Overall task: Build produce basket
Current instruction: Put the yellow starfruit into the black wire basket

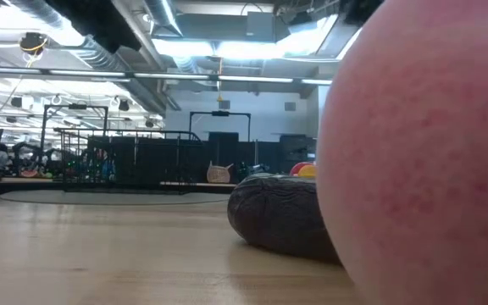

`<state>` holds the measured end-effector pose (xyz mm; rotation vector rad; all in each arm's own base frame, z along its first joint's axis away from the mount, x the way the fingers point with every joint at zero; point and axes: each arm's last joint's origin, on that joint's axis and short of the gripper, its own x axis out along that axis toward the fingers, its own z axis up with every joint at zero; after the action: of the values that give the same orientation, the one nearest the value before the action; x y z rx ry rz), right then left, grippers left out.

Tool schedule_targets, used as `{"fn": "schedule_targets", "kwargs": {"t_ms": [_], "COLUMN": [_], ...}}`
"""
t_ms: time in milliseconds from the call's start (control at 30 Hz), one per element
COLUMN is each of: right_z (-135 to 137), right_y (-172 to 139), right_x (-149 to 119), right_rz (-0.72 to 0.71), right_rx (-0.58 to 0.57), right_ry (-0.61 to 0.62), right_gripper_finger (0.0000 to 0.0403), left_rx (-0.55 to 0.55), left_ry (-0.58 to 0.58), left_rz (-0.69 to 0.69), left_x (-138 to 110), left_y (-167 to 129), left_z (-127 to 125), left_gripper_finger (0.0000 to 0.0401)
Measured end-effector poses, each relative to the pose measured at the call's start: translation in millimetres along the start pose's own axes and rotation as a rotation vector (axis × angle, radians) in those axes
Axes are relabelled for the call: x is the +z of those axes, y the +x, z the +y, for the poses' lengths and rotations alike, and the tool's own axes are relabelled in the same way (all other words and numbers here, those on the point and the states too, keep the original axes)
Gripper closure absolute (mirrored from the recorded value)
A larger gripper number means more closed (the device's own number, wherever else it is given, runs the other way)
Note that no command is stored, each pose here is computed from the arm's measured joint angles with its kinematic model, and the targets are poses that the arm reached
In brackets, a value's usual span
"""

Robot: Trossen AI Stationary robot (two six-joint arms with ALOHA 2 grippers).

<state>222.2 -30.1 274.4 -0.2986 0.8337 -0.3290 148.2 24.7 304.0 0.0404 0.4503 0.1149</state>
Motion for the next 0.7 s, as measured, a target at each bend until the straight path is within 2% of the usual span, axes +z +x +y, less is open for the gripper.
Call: {"fn": "schedule_targets", "kwargs": {"t_ms": [233,333,467,700], "right_z": [-27,-36,-44,-53], "right_y": [47,64,87,124], "right_x": [-5,-9,-13,-26], "right_rz": [0.082,0.094,0.093,0.145], "right_rx": [-0.035,-0.017,0.029,0.016], "right_ry": [0.008,0.006,-0.025,-0.014], "right_gripper_finger": [0.0267,0.0267,0.0267,0.0267], "left_rx": [-0.009,-0.009,-0.009,0.013], "left_ry": [-0.004,-0.005,-0.005,-0.004], "left_rz": [0.027,0.037,0.036,0.037], "left_x": [5,4,4,4], "left_y": [7,10,9,9], "left_z": [-1,-1,-1,0], "left_gripper_finger": [0.0401,0.0401,0.0401,0.0401]}}
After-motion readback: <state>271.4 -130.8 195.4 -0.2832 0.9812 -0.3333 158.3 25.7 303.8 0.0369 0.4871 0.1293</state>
